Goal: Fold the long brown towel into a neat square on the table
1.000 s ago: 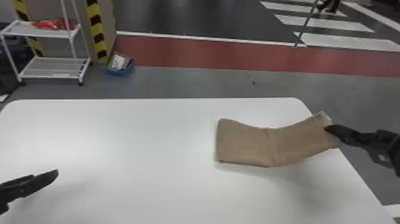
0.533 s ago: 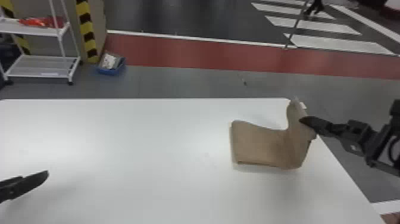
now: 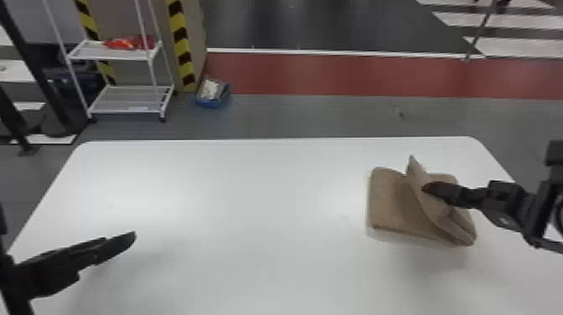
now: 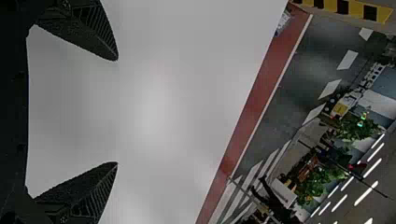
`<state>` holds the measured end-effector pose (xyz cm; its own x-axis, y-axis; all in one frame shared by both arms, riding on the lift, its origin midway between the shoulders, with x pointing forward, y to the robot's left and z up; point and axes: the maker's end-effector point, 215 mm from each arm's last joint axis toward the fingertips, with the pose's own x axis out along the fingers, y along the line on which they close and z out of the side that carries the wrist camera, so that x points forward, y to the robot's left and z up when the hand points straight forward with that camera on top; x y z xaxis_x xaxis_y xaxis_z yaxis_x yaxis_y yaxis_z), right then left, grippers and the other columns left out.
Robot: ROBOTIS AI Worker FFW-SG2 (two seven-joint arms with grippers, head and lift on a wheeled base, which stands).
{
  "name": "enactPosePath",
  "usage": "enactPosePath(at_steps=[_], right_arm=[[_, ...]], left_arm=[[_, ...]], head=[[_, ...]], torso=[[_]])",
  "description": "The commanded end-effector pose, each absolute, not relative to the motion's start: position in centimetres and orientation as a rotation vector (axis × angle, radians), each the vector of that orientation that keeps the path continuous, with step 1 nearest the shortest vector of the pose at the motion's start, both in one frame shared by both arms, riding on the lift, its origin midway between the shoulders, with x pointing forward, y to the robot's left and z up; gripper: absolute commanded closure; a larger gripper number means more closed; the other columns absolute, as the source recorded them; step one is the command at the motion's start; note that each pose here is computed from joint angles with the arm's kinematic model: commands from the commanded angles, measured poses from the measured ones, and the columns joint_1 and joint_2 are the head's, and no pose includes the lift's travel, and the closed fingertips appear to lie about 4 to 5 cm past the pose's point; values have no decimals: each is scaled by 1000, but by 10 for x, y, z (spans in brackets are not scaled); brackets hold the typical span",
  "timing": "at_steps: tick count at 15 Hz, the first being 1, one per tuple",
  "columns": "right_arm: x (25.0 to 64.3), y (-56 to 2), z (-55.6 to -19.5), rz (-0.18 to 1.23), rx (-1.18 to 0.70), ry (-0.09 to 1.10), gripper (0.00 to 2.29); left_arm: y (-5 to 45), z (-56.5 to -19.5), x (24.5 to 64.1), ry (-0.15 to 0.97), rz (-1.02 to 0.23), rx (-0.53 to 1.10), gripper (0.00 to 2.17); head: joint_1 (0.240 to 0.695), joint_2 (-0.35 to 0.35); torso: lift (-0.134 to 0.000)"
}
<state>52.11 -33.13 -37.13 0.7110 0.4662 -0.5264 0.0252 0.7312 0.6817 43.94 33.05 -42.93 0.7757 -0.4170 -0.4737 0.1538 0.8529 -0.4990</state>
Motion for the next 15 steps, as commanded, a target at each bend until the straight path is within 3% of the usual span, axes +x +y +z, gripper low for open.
enactPosePath(at_steps=[1, 6, 9, 10, 11, 15], right_arm=[[530, -310, -377, 288, 687, 748, 1760], [539, -282, -393, 306, 629, 770, 1676], [538, -252, -404, 349, 609, 780, 1106], [537, -250, -406, 355, 606, 781, 441], [533, -244, -411, 369, 608, 787, 46], [524, -233, -398, 438, 667, 741, 22]], left_arm=[[332, -429, 440, 606, -322, -456, 83], [340, -431, 438, 602, -309, -463, 83], [338, -431, 437, 603, -317, -469, 83], [338, -430, 437, 601, -319, -471, 83], [338, -431, 436, 602, -319, -471, 83], [342, -430, 436, 600, -313, -471, 83]], head=[[695, -8], [695, 36], [695, 62], [695, 72], [695, 90], [695, 117]], torso=[[-124], [-124], [-124], [-124], [-124], [-124]])
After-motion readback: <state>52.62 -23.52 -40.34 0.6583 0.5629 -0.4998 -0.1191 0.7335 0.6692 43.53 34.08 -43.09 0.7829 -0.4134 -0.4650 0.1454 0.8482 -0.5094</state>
